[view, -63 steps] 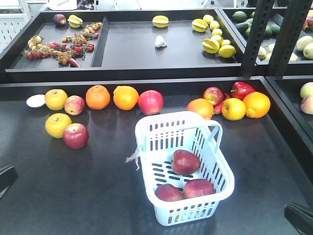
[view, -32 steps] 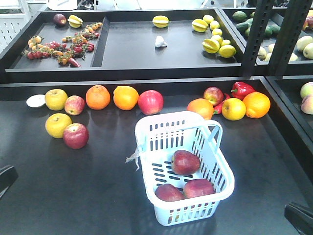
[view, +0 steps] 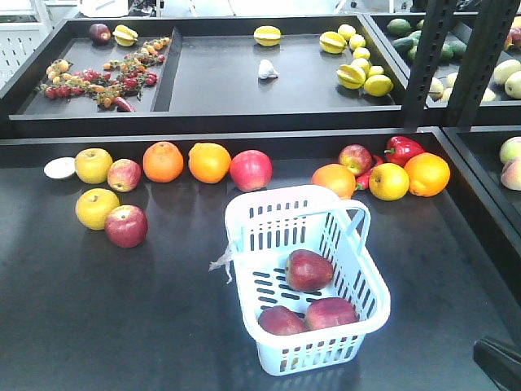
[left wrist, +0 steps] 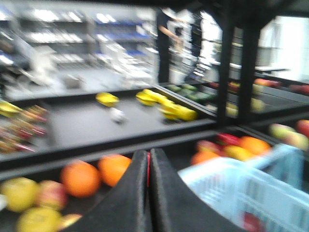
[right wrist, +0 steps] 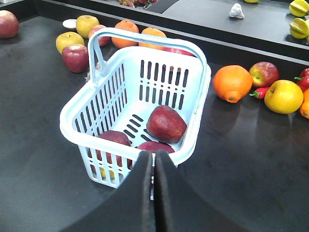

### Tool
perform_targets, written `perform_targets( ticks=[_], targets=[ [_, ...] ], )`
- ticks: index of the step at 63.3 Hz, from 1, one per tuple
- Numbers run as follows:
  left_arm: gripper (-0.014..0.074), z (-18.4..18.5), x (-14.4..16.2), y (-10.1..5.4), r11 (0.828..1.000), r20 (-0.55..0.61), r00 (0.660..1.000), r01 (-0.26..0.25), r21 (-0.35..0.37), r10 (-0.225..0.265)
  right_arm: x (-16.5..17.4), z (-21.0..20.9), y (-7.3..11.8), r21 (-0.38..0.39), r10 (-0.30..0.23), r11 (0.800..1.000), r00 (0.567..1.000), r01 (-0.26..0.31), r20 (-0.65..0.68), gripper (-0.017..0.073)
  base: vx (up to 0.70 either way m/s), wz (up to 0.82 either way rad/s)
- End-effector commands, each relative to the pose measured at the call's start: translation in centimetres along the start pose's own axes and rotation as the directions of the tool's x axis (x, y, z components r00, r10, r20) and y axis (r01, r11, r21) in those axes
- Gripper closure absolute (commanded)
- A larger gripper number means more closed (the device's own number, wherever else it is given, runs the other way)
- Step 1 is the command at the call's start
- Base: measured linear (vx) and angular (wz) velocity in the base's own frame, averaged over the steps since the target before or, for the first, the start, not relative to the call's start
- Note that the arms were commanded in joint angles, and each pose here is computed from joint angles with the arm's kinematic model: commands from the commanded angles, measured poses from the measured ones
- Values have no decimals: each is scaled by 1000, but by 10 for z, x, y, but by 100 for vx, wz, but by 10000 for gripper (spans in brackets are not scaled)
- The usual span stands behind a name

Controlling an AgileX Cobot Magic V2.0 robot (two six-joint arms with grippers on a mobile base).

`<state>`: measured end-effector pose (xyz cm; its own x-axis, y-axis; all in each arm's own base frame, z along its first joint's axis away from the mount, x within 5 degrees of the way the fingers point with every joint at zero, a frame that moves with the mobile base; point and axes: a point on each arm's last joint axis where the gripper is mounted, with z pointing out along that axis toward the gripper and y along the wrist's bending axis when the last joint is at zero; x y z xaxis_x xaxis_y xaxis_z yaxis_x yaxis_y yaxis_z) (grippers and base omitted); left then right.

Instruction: Pick three apples into basket with both arms

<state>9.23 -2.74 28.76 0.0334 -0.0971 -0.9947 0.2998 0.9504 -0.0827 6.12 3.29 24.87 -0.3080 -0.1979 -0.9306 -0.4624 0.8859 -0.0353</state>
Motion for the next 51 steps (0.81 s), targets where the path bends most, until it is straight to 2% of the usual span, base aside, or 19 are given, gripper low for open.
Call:
perform_targets(
  ticks=[1, 5, 9, 13, 27, 33, 40, 43, 51],
  targets=[
    [601, 1, -11, 7, 997, 38, 999, -8, -78, 11, -15, -3, -2, 22, -3, 1000, 996, 1, 92, 563, 0, 0],
    [601, 1, -10, 10, 994, 30, 999, 26, -111, -22, -15, -3, -2, 22, -3, 1000, 996, 1, 92, 563, 0, 0],
    [601, 0, -8, 12, 986, 20, 996, 87, -139, -85, -15, -3, -2, 22, -3, 1000, 996, 1, 92, 563, 0, 0],
    [601, 0, -6, 14, 980, 7, 993, 121, -159, -121, -15, -3, -2, 22, -3, 1000, 996, 1, 92, 563, 0, 0],
    [601, 0, -7, 14, 980, 12, 992, 123, -154, -122, -15, -3, -2, 22, -3, 1000, 996, 1, 92, 563, 0, 0],
    [601, 0, -6, 15, 969, 17, 983, 182, -165, -182, -14, -3, -2, 21, -3, 1000, 996, 1, 90, 563, 0, 0],
    [601, 0, -4, 16, 968, -3, 985, 170, -186, -174, -14, -3, -2, 21, -3, 1000, 996, 1, 90, 563, 0, 0],
    [601, 0, -4, 16, 973, -8, 990, 135, -186, -139, -14, -3, -2, 21, -3, 1000, 996, 1, 90, 563, 0, 0],
    [601, 0, -4, 16, 974, -8, 991, 128, -187, -132, -14, -3, -2, 21, -3, 1000, 996, 1, 90, 563, 0, 0]
  ],
)
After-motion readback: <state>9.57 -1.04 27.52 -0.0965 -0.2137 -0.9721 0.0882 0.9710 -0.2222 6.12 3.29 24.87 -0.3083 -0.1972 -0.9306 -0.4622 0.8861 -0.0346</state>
